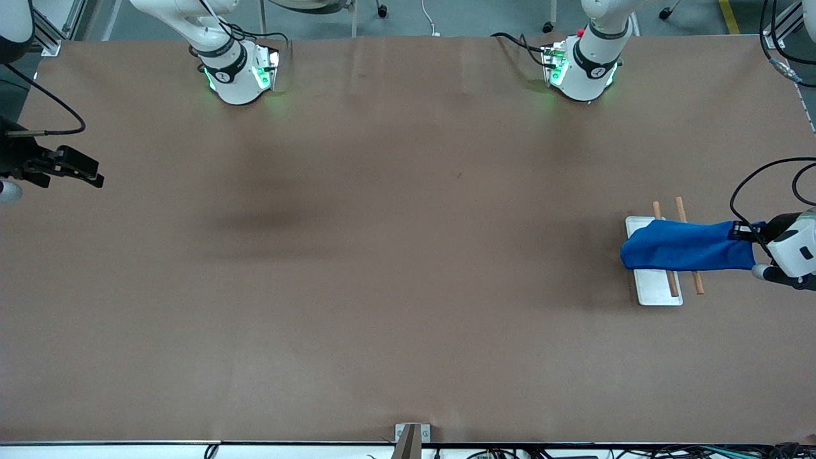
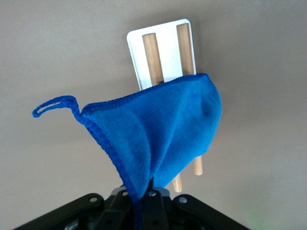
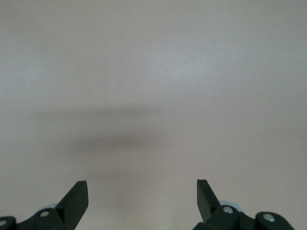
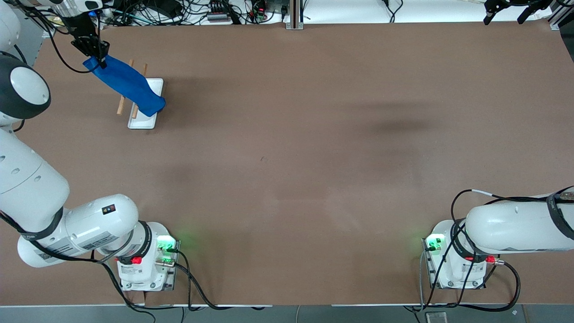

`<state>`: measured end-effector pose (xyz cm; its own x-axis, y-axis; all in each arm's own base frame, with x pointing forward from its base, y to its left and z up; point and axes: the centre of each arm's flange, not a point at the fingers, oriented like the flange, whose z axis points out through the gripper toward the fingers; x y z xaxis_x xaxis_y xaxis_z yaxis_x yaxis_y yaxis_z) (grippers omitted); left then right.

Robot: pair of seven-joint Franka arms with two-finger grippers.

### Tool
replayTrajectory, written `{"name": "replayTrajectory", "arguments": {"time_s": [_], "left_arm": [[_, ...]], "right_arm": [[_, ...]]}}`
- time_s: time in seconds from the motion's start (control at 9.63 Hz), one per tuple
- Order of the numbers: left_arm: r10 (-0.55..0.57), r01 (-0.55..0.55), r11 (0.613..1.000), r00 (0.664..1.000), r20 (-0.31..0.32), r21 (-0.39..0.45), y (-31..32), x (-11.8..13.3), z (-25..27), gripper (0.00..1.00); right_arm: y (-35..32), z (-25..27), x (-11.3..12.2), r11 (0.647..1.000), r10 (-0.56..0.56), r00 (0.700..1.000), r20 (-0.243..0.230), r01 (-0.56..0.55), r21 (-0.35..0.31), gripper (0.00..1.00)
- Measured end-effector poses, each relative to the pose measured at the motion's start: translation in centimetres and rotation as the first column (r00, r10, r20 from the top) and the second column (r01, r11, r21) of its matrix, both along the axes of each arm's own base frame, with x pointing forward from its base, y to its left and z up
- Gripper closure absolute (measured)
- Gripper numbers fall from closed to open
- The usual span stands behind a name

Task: Right arm passes towel to left arm to hang
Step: 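Drape the towel over the two dowels with the left gripper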

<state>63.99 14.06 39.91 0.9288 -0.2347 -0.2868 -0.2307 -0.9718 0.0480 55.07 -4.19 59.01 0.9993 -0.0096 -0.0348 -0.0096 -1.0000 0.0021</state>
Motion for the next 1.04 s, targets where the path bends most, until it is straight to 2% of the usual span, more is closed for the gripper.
{"name": "replayTrajectory", "arguments": {"time_s": [0.42, 1.04], "left_arm": [[0.025, -0.025, 1.0, 0.999, 0.036, 0.012, -0.2, 0.3, 1.8, 0.97], [0.1, -0.1, 0.995, 0.995, -0.023, -0.015, 4.3, -1.0, -2.9, 0.97]], "right_arm": [[0.0, 0.0, 0.0, 1.0, 0.0, 1.0, 0.0, 0.0, 0.0, 0.0], [0.1, 0.0, 0.0, 1.0, 0.001, 1.0, 0.0, -0.001, 0.0, 0.0]]}}
